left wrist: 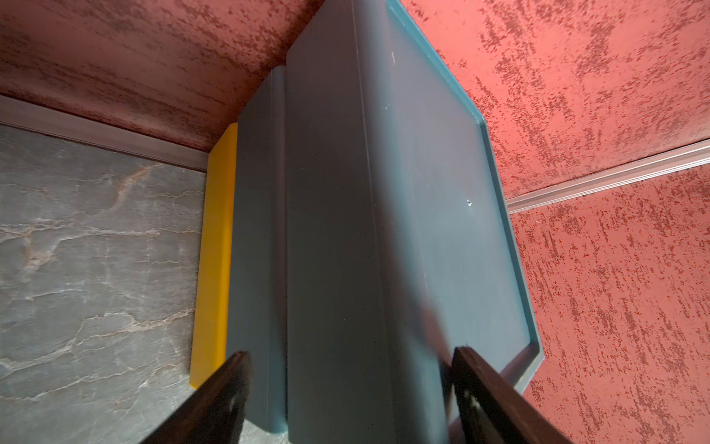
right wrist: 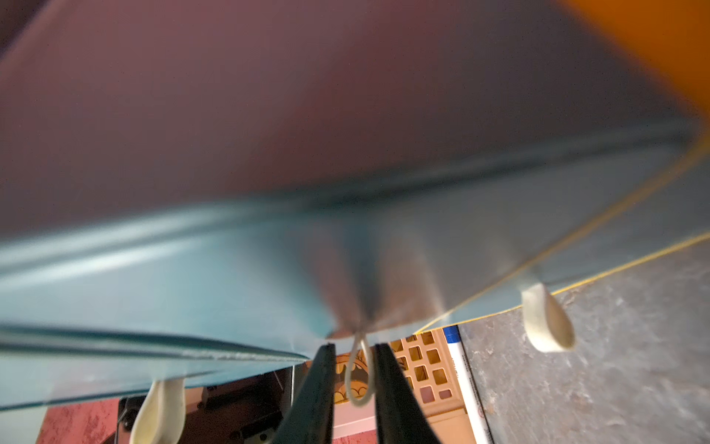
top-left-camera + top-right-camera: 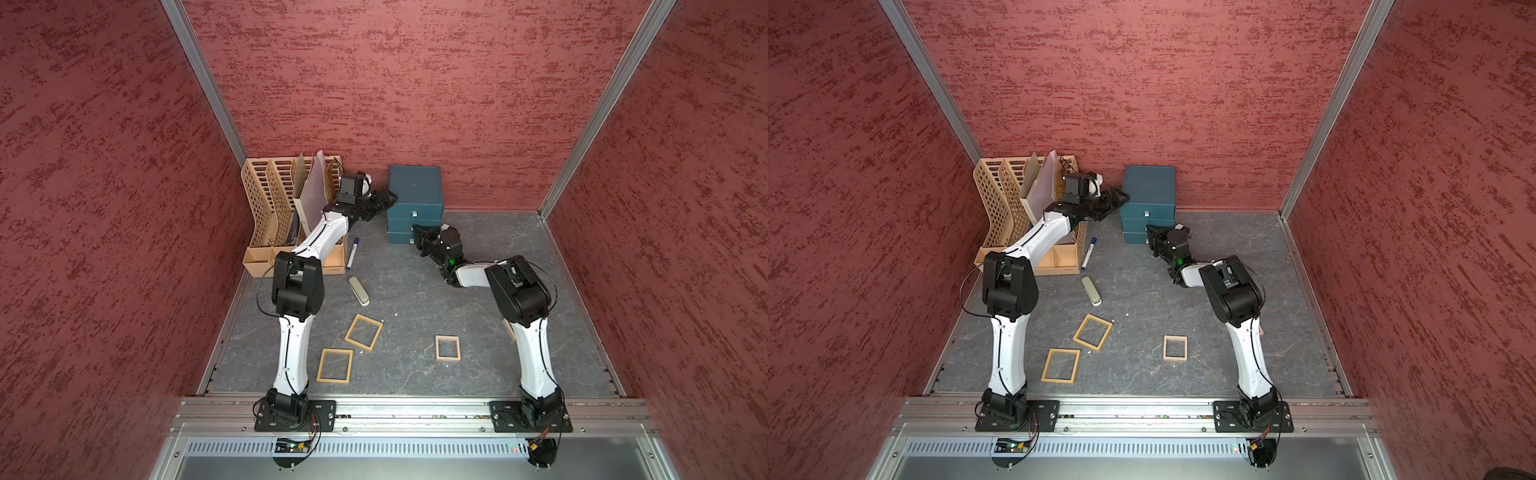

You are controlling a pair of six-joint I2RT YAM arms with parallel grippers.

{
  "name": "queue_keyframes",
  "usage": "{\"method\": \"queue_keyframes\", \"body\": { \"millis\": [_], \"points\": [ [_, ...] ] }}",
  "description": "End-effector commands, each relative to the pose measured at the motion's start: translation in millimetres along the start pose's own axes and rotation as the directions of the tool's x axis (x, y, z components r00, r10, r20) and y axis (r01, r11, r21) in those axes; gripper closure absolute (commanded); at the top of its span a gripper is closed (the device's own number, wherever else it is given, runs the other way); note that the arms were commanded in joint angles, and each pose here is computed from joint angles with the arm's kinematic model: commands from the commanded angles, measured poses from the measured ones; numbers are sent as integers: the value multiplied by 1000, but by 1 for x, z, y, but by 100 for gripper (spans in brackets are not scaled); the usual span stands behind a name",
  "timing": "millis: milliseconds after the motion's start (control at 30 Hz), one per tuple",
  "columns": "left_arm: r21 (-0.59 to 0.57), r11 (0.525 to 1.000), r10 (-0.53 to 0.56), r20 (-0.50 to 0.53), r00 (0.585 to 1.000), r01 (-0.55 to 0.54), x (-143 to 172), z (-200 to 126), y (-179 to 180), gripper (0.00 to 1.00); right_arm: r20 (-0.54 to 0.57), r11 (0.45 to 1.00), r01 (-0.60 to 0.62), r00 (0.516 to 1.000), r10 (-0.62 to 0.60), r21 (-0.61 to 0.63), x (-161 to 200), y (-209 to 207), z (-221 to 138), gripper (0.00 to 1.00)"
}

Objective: Place the brooch boxes into the drawer by color
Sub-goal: Open the drawer in the storage box.

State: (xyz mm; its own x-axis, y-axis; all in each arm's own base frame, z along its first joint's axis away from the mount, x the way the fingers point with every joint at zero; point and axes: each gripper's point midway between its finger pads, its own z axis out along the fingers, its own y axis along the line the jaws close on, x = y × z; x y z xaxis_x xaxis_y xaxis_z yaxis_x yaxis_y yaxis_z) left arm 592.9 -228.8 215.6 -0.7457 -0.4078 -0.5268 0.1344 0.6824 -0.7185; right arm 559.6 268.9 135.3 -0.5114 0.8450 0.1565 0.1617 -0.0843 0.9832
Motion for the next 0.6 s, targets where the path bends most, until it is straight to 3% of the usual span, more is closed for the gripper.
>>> {"method": "queue_keyframes", "body": {
  "millis": [0, 167, 567],
  "points": [
    [-29, 1000, -2, -45, 999, 1, 14, -2, 6, 15, 22, 1000, -5, 1000, 5, 3, -9, -2, 6, 85],
    [-30, 1000, -3, -43, 999, 2, 13, -1, 6, 15, 27, 1000, -1, 1000, 0, 13, -9, -1, 4, 100],
    [-28, 1000, -2, -42, 999, 0, 12, -2, 5, 15, 26, 1000, 3, 1000, -3, 4, -4, 9, -3, 100]
  ]
}}
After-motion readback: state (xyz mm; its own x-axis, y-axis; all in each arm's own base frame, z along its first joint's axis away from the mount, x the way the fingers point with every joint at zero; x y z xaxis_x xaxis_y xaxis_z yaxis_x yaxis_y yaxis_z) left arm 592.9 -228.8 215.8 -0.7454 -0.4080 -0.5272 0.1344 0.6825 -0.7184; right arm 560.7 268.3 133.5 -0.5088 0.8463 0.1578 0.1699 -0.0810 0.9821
